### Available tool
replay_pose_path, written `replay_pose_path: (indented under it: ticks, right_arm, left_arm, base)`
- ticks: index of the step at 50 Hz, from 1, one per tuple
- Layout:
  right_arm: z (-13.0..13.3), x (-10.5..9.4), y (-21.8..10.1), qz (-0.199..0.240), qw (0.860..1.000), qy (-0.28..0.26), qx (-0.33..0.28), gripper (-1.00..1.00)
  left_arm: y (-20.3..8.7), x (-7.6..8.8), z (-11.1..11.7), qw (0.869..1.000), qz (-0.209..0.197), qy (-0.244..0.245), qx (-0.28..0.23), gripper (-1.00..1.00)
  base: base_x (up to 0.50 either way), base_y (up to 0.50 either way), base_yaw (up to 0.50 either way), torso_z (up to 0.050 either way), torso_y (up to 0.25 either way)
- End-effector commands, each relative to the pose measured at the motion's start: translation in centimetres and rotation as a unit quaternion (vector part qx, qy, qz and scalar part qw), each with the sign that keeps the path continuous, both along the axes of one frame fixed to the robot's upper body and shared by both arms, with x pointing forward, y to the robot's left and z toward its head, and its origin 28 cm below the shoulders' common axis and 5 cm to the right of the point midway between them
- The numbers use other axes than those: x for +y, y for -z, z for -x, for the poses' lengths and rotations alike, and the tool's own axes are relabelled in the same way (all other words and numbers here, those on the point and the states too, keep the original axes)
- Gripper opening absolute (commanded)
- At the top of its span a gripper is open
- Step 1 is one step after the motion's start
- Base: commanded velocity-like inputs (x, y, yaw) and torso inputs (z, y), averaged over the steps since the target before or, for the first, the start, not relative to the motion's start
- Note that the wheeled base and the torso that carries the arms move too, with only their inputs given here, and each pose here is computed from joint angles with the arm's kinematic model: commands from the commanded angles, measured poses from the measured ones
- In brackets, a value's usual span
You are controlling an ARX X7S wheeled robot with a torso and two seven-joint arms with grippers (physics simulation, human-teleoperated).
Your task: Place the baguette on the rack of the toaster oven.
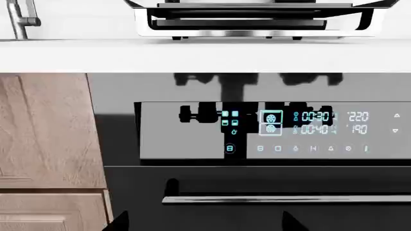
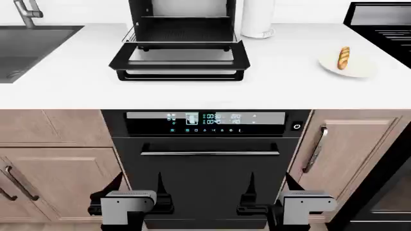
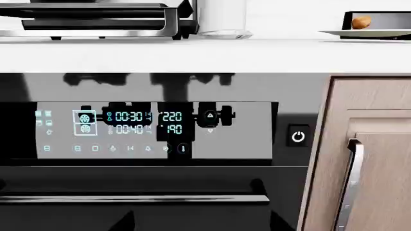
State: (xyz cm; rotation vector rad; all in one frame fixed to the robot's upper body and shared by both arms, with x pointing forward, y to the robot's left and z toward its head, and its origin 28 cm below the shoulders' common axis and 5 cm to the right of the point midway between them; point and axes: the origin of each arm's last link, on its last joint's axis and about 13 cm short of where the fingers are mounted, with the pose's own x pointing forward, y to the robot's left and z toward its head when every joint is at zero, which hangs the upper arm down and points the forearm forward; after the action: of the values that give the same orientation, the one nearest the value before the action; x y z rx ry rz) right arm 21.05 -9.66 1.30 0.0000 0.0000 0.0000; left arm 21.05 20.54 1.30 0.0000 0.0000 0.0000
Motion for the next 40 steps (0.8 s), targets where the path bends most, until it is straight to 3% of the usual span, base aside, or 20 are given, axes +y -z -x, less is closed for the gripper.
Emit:
replay_pose_path:
  ticks: [1, 12, 13, 14, 27, 29, 31, 34, 40]
  right_arm:
    - [0.0, 0.0, 0.0, 0.001, 1.000, 0.000, 0.000, 1.00]
    - [0.0, 0.1, 0.1, 0.008, 1.000, 0.004, 0.006, 1.00]
    - [0.8, 1.3, 11.0, 0.009, 0.996, 0.055, 0.066, 1.00]
    - [0.0, 0.1, 0.1, 0.008, 1.000, 0.004, 0.006, 1.00]
    - [-0.1, -0.2, -0.6, 0.032, 0.998, 0.038, 0.026, 1.00]
    - [0.0, -0.4, -2.5, 0.046, 0.998, 0.050, 0.016, 1.00]
    - [0.1, -0.6, -4.5, 0.072, 0.996, 0.058, 0.017, 1.00]
    - [0.2, -0.9, -6.9, 0.083, 0.994, 0.066, 0.005, 1.00]
    - [0.6, -1.5, -12.1, 0.108, 0.991, 0.080, -0.011, 1.00]
  left_arm:
    - [0.1, 0.0, 0.0, 1.000, 0.005, 0.007, 0.003, 1.00]
    - [0.3, 0.0, 0.2, 1.000, 0.011, 0.016, 0.005, 1.00]
    - [11.5, -3.6, 1.7, 0.994, 0.001, -0.033, 0.100, 1.00]
    - [0.2, 0.0, 0.3, 1.000, 0.014, 0.017, 0.005, 1.00]
    - [-1.0, 0.2, 0.1, 1.000, 0.002, -0.001, 0.020, 1.00]
    - [-3.2, 0.5, 0.1, 1.000, 0.020, 0.001, 0.022, 1.00]
    - [-5.9, 1.0, 0.1, 1.000, 0.004, 0.000, -0.023, 1.00]
    - [-8.8, 1.5, 0.0, 0.999, 0.003, 0.008, -0.039, 1.00]
    - [-13.0, 2.7, -0.6, 0.998, -0.003, 0.003, -0.061, 1.00]
  base:
    - [0.00, 0.00, 0.00, 0.000, 0.000]
    - [0.00, 0.00, 0.00, 0.000, 0.000]
    - [0.00, 0.00, 0.00, 0.000, 0.000]
    - [0.00, 0.00, 0.00, 0.000, 0.000]
    - [0.00, 0.00, 0.00, 0.000, 0.000]
    - [0.00, 0.00, 0.00, 0.000, 0.000]
    - [0.00, 0.00, 0.00, 0.000, 0.000]
    - [0.00, 0.00, 0.00, 0.000, 0.000]
    - [0.00, 0.00, 0.00, 0.000, 0.000]
